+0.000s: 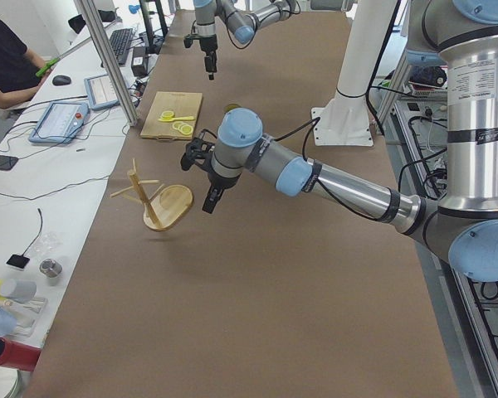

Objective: Hang cup on storage rack
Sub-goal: 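Withdraw the right gripper while the left gripper reaches toward the mug, then close the left gripper on the teal mug's handle, then lift the mug with the left gripper and carry it toward the rack, then slide the mug handle onto a rack peg with the left gripper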

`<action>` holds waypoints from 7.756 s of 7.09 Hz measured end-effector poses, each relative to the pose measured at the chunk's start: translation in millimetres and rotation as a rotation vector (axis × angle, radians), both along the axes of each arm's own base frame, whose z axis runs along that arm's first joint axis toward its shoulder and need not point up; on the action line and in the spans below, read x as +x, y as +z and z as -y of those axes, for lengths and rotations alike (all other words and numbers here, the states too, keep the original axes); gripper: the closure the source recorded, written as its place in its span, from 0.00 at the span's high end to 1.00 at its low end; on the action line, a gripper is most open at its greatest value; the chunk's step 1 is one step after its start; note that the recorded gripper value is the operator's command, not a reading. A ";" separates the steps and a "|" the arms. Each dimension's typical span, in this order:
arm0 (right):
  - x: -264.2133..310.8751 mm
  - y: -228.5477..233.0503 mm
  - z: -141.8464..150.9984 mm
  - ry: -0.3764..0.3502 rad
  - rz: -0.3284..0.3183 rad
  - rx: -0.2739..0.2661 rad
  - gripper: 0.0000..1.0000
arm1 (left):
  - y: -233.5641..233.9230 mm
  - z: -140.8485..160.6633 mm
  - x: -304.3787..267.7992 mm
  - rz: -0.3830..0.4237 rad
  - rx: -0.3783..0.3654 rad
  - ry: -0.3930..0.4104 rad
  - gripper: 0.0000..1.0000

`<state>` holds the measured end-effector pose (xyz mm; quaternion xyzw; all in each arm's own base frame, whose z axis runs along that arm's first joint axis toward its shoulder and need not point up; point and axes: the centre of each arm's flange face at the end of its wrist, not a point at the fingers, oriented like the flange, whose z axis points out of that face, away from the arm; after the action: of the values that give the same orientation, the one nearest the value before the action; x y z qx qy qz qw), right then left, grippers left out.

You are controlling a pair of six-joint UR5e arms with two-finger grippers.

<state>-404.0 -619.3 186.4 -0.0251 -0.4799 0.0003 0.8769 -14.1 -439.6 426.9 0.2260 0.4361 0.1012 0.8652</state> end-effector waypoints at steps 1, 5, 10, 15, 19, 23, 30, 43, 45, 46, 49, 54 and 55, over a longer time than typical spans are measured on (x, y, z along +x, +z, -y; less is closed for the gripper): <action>27.5 24.4 10.9 0.008 -0.008 0.008 1.00 | -28.8 -3.4 23.9 -0.018 0.110 0.057 0.98; 94.3 106.2 32.0 0.001 -0.061 0.058 1.00 | -71.1 80.6 174.4 -0.122 0.356 0.273 0.91; 148.3 176.4 38.1 0.026 -0.111 0.024 1.00 | -101.0 73.4 373.8 -0.185 0.543 0.327 0.92; 242.3 276.7 34.6 0.052 -0.187 0.008 1.00 | -118.1 29.7 480.9 -0.289 0.599 0.237 0.92; 282.7 353.0 21.3 0.059 -0.283 -0.039 1.00 | -138.3 -8.4 535.9 -0.308 0.612 0.193 0.91; 346.7 415.7 9.2 0.024 -0.300 -0.032 1.00 | -142.1 -5.6 553.0 -0.302 0.602 0.179 0.71; 373.3 434.4 -6.6 0.033 -0.279 -0.046 1.00 | -152.6 -7.9 561.6 -0.361 0.517 0.154 0.00; 469.6 451.9 -101.6 0.154 -0.143 -0.056 1.00 | -141.7 96.4 355.3 -1.014 -0.315 -0.364 0.00; 470.9 442.8 -105.1 0.158 -0.140 -0.039 1.00 | -89.6 93.6 327.1 -1.272 -0.448 -0.386 0.00; 471.0 437.2 -107.6 0.161 -0.139 -0.030 1.00 | -57.8 84.5 312.5 -1.379 -0.492 -0.374 0.00; 471.1 425.9 -110.7 0.168 -0.139 -0.015 1.00 | -9.1 63.1 276.1 -1.615 -0.645 -0.376 0.00; 471.1 419.7 -110.5 0.169 -0.138 -0.003 1.00 | 21.3 63.6 249.0 -1.918 -0.718 -0.393 0.00; 471.1 419.5 -110.9 0.169 -0.138 -0.003 1.00 | 26.0 69.5 247.1 -1.933 -0.689 -0.435 0.00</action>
<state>67.1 -508.5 605.8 0.0145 -0.4189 0.0767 0.9047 233.0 -509.1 453.0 0.0256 0.8967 -0.4096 0.1658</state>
